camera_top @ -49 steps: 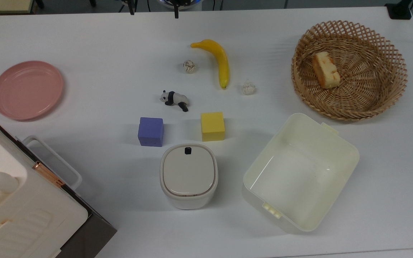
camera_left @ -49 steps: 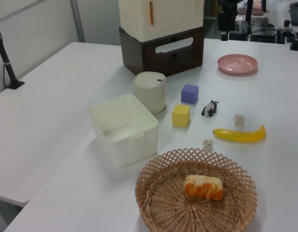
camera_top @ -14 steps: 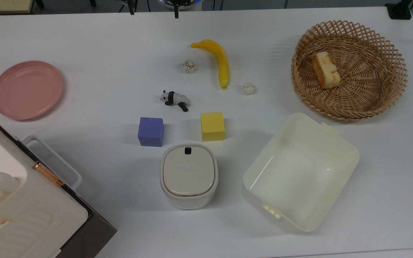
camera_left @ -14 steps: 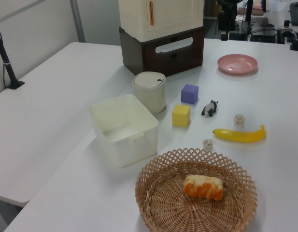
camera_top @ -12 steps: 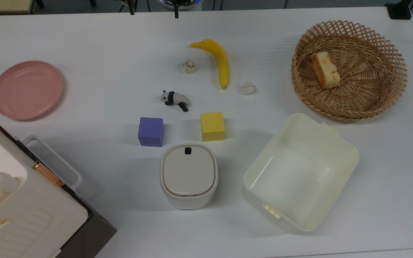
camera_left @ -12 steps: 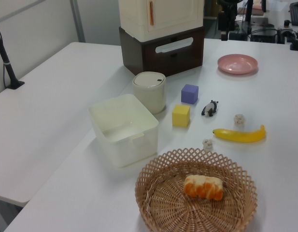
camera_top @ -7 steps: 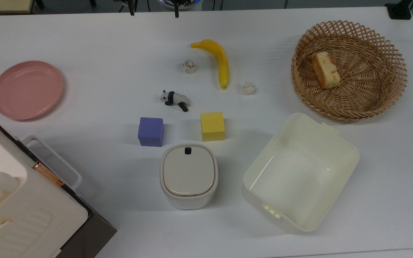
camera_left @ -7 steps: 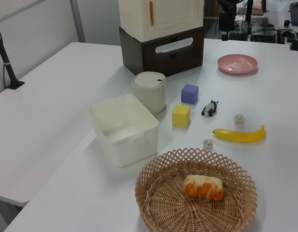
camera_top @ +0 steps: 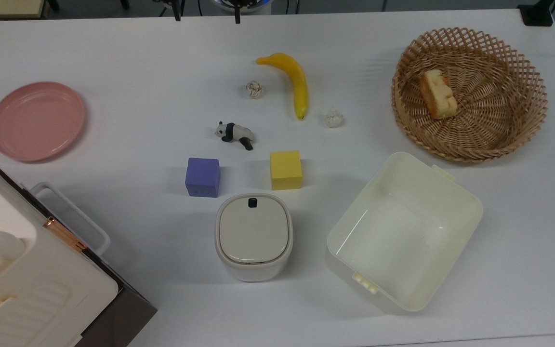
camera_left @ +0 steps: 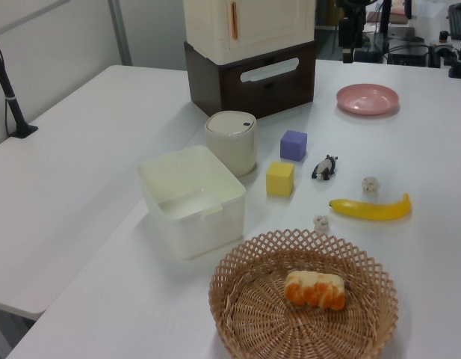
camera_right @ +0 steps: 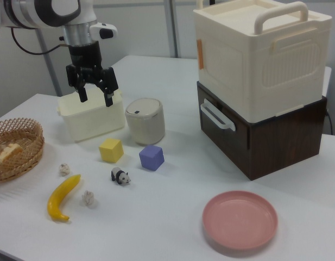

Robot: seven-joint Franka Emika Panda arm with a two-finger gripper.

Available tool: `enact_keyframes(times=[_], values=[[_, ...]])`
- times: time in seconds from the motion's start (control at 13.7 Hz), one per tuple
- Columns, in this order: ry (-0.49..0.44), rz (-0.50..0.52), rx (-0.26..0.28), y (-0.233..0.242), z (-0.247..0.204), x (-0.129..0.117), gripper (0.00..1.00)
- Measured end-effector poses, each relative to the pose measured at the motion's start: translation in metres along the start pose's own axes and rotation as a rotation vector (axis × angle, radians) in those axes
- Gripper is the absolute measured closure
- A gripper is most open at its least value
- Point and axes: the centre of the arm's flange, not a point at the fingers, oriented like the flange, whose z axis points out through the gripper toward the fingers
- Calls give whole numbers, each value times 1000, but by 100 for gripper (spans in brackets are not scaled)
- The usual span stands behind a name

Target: Open the drawer

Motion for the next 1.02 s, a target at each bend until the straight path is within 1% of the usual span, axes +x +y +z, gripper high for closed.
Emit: enact_keyframes(times=[0.66,0.73,0.87,1.02], values=[[-2,-2,0,0,1,1,0],[-4,-18,0,-1,2,1,0],[-9,-108,-1,-1,5,3,0],[-21,-235,0,-3,13,8,0]])
